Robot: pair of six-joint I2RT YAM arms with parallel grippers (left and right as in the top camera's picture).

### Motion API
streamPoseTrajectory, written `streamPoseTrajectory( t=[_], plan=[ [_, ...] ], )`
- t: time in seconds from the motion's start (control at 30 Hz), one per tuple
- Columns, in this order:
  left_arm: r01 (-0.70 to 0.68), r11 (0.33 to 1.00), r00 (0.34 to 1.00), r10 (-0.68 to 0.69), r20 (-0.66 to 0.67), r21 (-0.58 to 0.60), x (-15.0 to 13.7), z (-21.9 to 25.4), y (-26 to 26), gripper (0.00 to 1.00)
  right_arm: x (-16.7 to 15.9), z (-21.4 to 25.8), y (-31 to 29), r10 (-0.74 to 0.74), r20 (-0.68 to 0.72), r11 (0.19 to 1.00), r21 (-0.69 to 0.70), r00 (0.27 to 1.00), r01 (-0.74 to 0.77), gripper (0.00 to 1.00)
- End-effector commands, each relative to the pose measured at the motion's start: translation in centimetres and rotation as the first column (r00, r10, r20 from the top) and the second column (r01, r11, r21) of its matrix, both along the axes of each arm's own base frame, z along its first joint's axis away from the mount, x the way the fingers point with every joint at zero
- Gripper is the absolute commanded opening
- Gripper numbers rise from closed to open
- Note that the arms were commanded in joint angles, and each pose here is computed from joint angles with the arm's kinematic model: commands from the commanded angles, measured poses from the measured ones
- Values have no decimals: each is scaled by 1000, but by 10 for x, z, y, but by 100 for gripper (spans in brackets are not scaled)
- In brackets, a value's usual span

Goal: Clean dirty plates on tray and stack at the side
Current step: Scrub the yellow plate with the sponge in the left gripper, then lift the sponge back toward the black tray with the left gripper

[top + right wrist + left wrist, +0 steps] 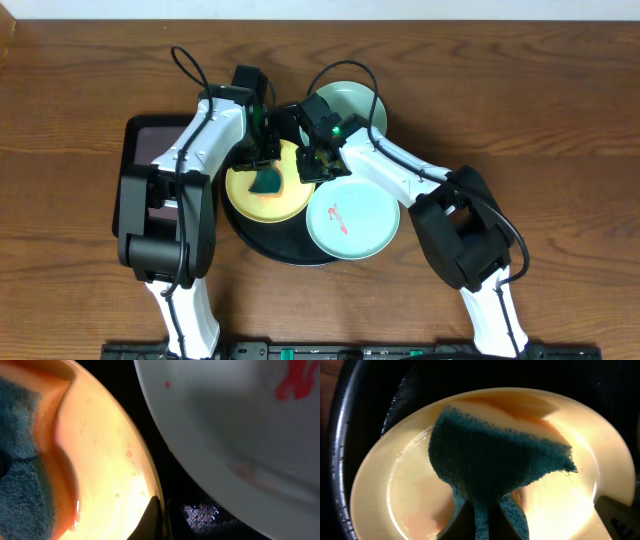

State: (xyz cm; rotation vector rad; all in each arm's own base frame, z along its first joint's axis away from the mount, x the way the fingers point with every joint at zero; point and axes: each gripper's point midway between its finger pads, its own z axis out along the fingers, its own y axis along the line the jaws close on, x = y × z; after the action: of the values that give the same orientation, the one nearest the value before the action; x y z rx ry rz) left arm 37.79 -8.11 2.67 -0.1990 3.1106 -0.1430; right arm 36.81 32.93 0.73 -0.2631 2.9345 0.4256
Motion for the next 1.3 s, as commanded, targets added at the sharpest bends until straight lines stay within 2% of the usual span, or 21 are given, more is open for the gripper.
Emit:
streamPoseTrajectory(
  t=[0.0,0.2,0.5,0.83,0.9,1.03,1.27],
  plan=[
    [-30,996,999,26,46,80,10,17,17,7,0,-19,-11,-8,-15,998,-57,1000,8,1],
    [-92,992,986,78,145,89,13,68,35,7,-1,-19,-11,-8,-17,998,-57,1000,7,1],
    [-214,964,955,174,238,155,-8,127,106,7,-2,-19,-12,-8,-21,998,-60,1000,7,1],
    [-339,922,935,308,177,187,-32,112,181,7,-2,-18,-9,-2,-25,999,-44,1000,1,1],
    [-365,912,926,334,176,186,-35,112,191,7,-4,-14,-1,47,-31,999,-7,998,-47,1],
    [-395,901,915,366,171,179,-39,112,200,7,0,1,13,92,-13,995,50,996,-91,1],
    [-397,903,913,371,171,164,-39,112,199,7,-4,-7,13,81,-31,996,43,996,-79,1]
  ],
)
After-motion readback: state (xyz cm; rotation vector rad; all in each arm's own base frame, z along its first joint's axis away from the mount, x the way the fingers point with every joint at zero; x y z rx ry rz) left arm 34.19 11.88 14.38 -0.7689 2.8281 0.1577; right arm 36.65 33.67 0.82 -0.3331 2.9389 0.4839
